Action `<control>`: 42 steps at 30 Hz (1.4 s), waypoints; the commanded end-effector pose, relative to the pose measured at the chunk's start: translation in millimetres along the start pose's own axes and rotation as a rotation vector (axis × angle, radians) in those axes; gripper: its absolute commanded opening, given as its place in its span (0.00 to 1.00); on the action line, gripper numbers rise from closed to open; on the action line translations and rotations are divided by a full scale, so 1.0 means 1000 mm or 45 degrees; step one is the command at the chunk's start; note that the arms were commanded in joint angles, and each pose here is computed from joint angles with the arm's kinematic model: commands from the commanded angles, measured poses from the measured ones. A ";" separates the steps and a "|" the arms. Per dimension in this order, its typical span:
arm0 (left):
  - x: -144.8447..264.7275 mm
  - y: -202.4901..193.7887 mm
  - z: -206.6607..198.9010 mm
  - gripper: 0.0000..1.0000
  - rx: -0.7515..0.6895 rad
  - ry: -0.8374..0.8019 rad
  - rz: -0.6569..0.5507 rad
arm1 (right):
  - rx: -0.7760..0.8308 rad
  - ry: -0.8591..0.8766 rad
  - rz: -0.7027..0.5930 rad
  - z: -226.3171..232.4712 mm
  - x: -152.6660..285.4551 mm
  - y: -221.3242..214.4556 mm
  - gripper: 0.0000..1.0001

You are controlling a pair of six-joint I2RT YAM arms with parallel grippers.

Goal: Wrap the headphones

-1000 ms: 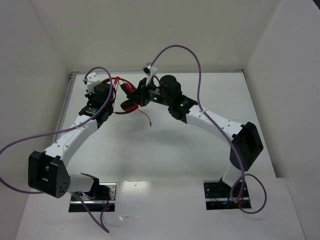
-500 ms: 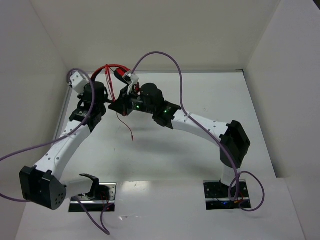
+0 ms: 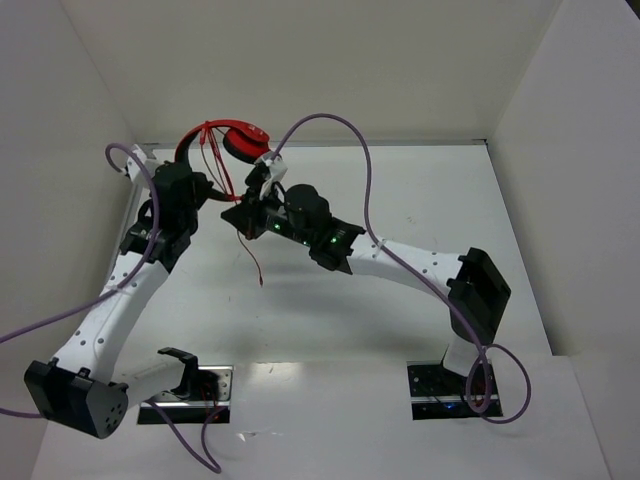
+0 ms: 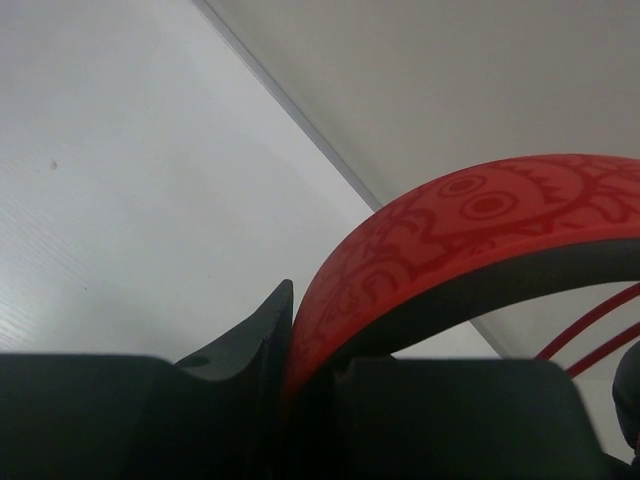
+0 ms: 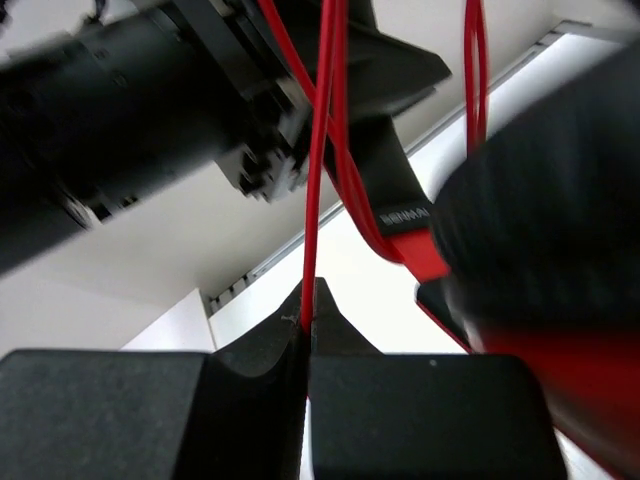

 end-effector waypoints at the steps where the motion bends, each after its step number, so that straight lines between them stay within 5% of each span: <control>1: 0.028 0.069 -0.070 0.00 0.401 -0.326 -0.204 | 0.024 -0.025 -0.004 0.009 0.012 -0.013 0.01; 19: 0.041 0.071 -0.099 0.00 0.422 -0.476 -0.037 | 0.023 -0.107 -0.230 -0.007 0.032 -0.030 0.01; 33: 0.040 0.073 -0.113 0.00 0.418 -0.524 0.005 | 0.261 -0.305 -0.353 -0.040 0.014 -0.037 0.04; 42: 0.043 0.079 -0.118 0.00 0.388 -0.540 -0.014 | 0.303 -0.387 -0.321 -0.060 0.008 -0.055 0.06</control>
Point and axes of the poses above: each gripper's point midway between its finger pads, its own x axis back along the fingers, its own z axis along the line the jaws close on, y = z × x, the point moved 7 cm from there along x, back along the fingers, and after that the axes turned 1 degree about x, right-handed, at the moved point
